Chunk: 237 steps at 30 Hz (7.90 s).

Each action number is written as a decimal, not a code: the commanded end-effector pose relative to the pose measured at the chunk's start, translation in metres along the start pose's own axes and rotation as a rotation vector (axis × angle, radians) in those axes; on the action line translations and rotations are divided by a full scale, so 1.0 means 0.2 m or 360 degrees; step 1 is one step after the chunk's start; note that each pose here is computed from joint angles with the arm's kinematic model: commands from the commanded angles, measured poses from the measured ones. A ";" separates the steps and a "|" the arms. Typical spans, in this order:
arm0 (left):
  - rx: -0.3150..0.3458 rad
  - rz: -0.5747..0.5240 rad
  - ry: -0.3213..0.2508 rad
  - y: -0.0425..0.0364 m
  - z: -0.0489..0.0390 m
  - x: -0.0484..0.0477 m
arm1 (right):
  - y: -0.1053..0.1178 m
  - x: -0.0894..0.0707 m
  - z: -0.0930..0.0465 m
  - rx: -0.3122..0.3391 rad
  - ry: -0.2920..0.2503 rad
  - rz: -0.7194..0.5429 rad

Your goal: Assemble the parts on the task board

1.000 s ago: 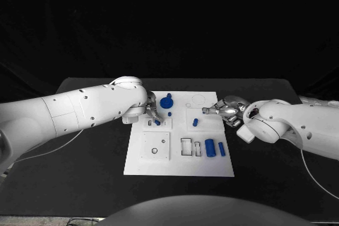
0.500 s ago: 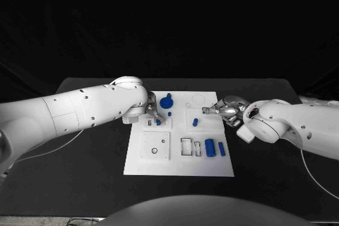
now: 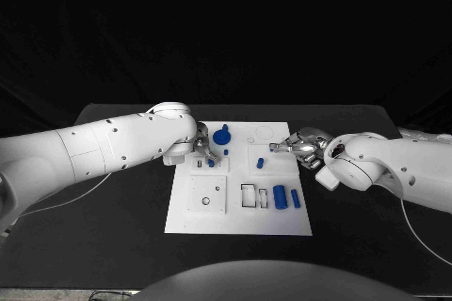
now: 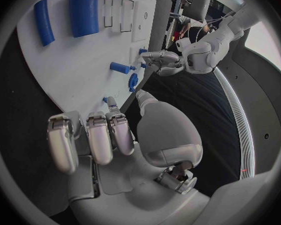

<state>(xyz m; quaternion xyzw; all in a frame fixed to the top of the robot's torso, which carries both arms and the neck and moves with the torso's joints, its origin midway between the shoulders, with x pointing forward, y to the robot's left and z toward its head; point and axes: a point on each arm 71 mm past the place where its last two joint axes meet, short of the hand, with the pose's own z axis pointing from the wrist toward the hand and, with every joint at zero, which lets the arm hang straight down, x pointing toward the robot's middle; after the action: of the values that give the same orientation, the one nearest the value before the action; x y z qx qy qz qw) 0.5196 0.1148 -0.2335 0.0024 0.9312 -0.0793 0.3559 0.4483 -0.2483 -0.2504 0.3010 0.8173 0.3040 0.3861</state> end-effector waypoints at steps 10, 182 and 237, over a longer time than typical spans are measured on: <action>0.0011 0.0034 0.0012 -0.010 -0.003 0.004 | 0.00 0.01 0.00 -0.0007 0.0022 -0.0017; 0.0060 -0.0131 0.0005 0.138 -0.030 0.002 | -0.02 0.02 0.01 0.0002 0.0019 -0.0013; 0.0085 -0.0153 0.0029 0.165 -0.048 0.017 | -0.02 0.02 0.01 0.0003 0.0014 -0.0015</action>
<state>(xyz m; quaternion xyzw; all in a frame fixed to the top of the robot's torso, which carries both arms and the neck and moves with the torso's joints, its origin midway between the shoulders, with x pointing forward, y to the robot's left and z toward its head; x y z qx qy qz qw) 0.5142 0.1505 -0.2326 -0.0382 0.9285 -0.1166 0.3506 0.4475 -0.2480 -0.2562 0.3023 0.8198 0.3002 0.3826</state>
